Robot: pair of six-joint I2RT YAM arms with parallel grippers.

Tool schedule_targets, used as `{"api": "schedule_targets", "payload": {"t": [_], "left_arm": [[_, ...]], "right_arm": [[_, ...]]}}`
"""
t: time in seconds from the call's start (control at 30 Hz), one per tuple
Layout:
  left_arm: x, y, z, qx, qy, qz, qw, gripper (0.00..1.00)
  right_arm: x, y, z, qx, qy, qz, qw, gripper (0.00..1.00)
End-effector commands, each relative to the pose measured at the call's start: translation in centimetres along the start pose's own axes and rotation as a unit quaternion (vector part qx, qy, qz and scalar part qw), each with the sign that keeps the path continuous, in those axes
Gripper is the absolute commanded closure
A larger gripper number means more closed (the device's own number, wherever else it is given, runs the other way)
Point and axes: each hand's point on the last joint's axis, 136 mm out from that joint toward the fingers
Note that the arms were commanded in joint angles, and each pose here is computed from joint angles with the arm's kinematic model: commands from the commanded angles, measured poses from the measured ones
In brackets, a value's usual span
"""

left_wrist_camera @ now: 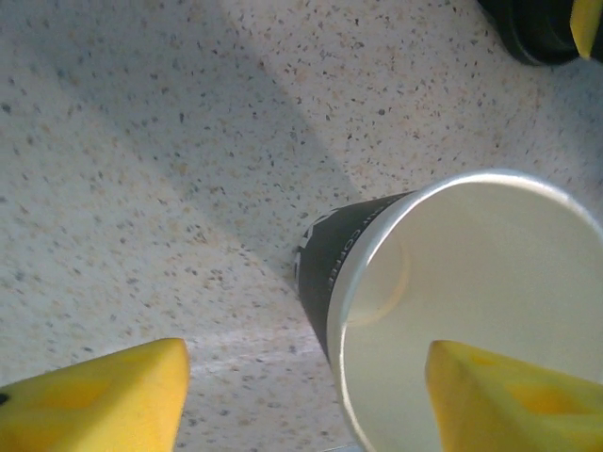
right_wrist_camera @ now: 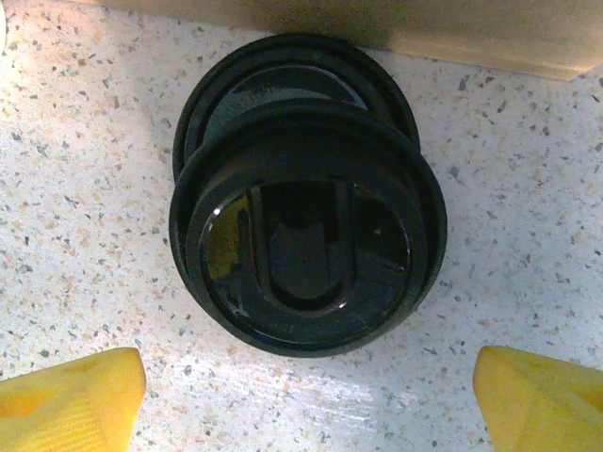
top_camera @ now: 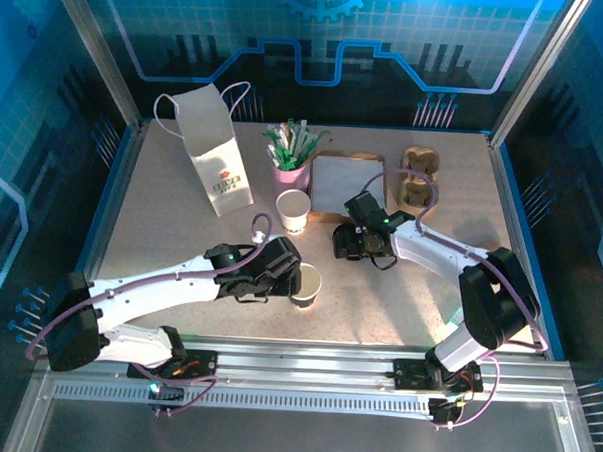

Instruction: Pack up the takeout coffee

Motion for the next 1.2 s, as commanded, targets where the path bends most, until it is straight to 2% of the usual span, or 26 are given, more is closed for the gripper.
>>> {"api": "schedule_targets", "payload": {"t": [0.0, 0.13, 0.23, 0.4, 1.17], "left_arm": [[-0.3, -2.3, -1.4, -0.030, 0.011, 0.005, 0.999, 0.23], [0.5, -4.0, -2.3, -0.057, 0.014, -0.003, 0.998, 0.17], [1.1, -5.3, -3.0, -0.081, 0.017, -0.004, 0.997, 0.16], [1.9, -6.8, -3.5, -0.106, 0.019, -0.006, 0.994, 0.15], [3.3, -7.3, -3.8, -0.122, 0.029, -0.033, 0.992, 0.15]], "right_arm": [[0.5, 0.3, -0.8, -0.009, -0.015, 0.001, 1.000, 0.11], [0.4, 0.8, -0.9, -0.010, -0.023, 0.008, 1.000, 0.13], [0.3, 1.1, -1.0, -0.011, -0.031, 0.011, 0.999, 0.16], [0.0, 1.3, -1.4, -0.021, -0.036, 0.019, 0.999, 0.17], [-0.3, 3.3, -1.7, -0.009, -0.042, 0.024, 0.999, 0.23]]}}
Point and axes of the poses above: each hand's point on the last joint's axis, 136 mm out from that joint toward the fingers, its own y axis out along the fingers, its own x axis along the line the jaws close on, z = x × y, and after that the axes turned 6 degrees about y, right-handed
